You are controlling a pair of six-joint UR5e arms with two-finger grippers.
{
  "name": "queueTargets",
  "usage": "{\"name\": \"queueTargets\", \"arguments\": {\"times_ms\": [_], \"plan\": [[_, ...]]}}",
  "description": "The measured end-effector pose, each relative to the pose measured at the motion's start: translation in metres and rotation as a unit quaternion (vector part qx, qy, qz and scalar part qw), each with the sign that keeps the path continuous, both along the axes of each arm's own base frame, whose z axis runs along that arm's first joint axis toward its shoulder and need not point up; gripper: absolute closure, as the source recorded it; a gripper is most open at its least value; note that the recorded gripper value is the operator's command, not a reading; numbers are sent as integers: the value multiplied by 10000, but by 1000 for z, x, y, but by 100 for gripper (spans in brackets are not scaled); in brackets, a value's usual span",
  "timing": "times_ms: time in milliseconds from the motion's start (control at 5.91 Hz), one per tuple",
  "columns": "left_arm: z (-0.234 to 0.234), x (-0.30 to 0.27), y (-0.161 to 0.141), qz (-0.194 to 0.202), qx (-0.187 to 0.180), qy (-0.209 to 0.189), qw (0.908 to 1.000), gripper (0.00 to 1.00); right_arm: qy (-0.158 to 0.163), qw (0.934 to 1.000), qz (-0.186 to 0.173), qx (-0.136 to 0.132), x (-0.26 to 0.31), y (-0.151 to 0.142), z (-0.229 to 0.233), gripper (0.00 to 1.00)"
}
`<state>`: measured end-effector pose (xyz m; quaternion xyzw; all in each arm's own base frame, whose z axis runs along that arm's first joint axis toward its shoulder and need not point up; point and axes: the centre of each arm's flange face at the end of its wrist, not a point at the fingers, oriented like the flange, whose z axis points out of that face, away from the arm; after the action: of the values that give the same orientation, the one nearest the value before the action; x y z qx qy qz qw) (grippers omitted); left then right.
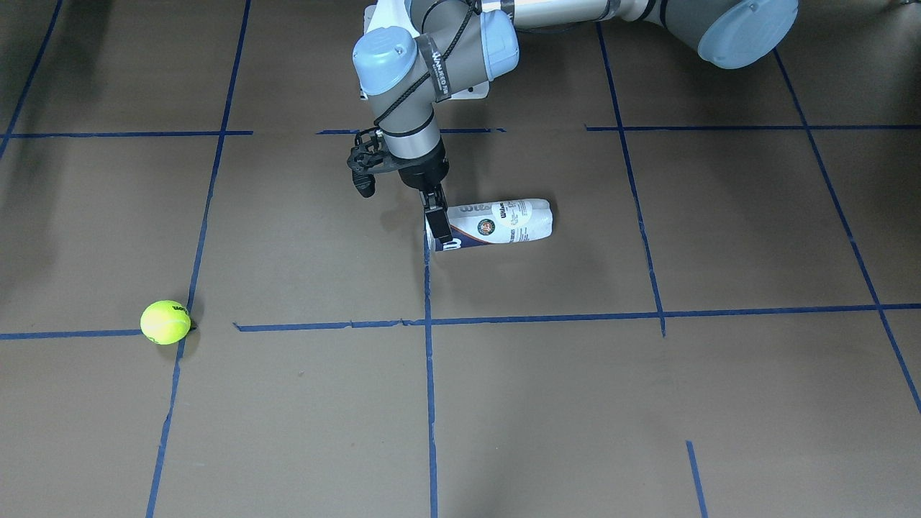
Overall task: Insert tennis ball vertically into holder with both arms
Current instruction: 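Grasp the can's open end with the left gripper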
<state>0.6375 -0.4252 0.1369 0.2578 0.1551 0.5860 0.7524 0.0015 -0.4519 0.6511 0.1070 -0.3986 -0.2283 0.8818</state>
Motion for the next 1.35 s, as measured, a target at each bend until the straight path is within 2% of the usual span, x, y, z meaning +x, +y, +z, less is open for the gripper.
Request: {"name": "queueTargets", "arguments": {"times_ms": [508,1354], "plan": [[1,12,13,-22,-26,6,10000,1,-69,10000,-17,-52,0,4,4,0],[24,33,0,-156,289,-65,9994,1,-74,10000,-13,-51,0,6,3,0]]}}
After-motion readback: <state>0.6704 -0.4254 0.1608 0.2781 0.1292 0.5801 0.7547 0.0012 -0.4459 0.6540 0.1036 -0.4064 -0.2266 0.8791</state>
